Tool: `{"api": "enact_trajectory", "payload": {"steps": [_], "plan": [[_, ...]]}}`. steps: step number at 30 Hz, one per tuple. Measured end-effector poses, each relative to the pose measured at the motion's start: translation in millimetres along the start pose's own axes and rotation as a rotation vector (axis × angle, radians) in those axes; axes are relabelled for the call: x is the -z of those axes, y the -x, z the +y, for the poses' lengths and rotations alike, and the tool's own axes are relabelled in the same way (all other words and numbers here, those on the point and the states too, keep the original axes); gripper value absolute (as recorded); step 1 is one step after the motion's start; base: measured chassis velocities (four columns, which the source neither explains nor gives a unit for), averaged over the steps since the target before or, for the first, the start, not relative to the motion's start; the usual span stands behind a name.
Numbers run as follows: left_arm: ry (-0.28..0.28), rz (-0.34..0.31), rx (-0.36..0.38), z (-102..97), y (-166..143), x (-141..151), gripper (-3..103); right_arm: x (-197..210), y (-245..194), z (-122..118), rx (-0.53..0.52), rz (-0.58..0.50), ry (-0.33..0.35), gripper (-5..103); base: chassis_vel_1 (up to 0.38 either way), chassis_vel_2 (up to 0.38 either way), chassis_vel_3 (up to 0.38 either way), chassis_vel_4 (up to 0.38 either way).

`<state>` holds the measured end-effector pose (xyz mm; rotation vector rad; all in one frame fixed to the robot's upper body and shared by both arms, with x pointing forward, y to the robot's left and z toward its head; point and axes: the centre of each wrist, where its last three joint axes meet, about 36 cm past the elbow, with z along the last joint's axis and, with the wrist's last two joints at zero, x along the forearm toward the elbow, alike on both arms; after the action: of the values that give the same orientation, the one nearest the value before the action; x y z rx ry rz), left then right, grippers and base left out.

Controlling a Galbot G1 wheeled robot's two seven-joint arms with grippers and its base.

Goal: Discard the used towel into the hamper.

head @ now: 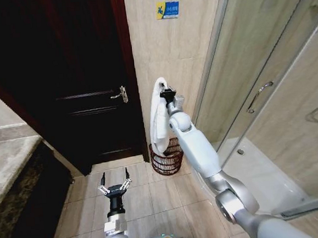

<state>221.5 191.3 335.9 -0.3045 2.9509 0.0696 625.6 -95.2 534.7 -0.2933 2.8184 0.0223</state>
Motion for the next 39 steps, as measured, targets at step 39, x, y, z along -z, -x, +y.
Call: {"api": "enact_trajectory", "payload": {"steps": [39], "plan": [[0.007, 0.006, -0.004, -0.2, -7.8, -4.8, 100, -137.1, -32.2, -7.4, -0.019, 0.161, -0.048, 4, 0.0, 0.0, 0.0, 0.0]]}}
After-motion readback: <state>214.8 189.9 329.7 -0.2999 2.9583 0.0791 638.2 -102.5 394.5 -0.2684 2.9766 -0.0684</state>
